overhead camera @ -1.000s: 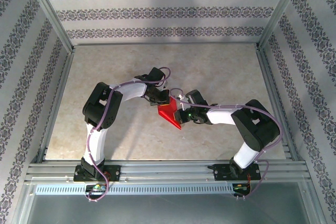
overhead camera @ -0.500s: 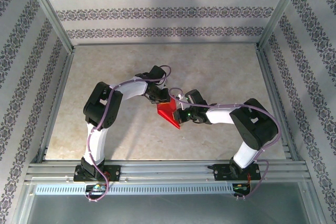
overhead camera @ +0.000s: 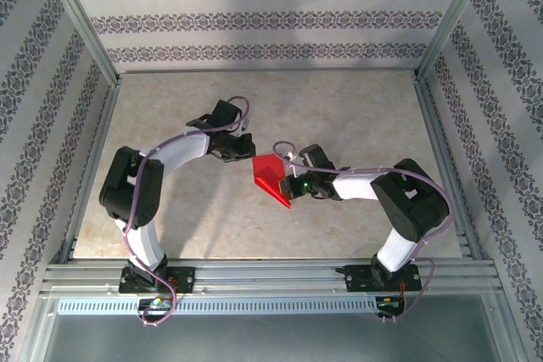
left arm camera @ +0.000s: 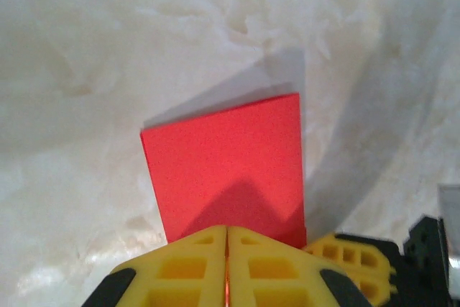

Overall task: Fold a paper plane with a square sheet of paper (fold left side to right side)
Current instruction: Third fold the triangle at the center of the table.

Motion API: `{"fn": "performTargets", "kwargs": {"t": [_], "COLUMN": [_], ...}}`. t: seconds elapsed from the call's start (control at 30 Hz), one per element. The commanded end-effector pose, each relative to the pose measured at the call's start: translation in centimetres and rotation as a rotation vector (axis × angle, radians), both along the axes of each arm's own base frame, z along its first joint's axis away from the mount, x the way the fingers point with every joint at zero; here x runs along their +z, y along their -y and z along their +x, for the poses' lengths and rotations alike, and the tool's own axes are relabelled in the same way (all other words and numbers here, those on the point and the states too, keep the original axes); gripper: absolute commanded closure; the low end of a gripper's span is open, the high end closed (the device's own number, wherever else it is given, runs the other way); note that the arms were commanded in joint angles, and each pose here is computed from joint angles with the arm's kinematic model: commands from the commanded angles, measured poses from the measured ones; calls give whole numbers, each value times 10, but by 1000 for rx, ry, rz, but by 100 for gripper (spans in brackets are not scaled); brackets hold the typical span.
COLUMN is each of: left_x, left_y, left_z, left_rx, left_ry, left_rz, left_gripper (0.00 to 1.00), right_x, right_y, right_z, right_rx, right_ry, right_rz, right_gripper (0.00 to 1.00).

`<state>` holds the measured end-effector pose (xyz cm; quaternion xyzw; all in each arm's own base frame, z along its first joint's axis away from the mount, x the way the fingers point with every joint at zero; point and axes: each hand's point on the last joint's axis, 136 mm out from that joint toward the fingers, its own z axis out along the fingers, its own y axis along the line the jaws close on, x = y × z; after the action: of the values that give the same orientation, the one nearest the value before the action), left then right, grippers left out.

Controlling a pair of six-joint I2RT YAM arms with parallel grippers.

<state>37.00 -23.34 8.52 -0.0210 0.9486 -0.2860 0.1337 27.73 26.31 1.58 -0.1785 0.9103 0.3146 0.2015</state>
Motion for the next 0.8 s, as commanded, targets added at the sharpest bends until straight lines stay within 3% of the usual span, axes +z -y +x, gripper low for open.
{"fn": "performTargets", "kwargs": {"t": [0.0, 0.33, 0.77], "left_x": [6, 3, -19], "left_y": [7, 37, 74], "left_z": [-14, -39, -46], "left_rx": [-9, -58, -106], "left_ry": [-5, -53, -108], "left_rz": [-92, -185, -186], "left_gripper": [92, 93, 94], "right_x": [-30, -31, -32], "right_y": [16, 16, 17], "right_z": [-17, -19, -19], "right_rx": [-5, -3, 0], "right_ry": [-97, -100, -104], "right_rz": [-88, -94, -105], "right_gripper": [99, 96, 95]}}
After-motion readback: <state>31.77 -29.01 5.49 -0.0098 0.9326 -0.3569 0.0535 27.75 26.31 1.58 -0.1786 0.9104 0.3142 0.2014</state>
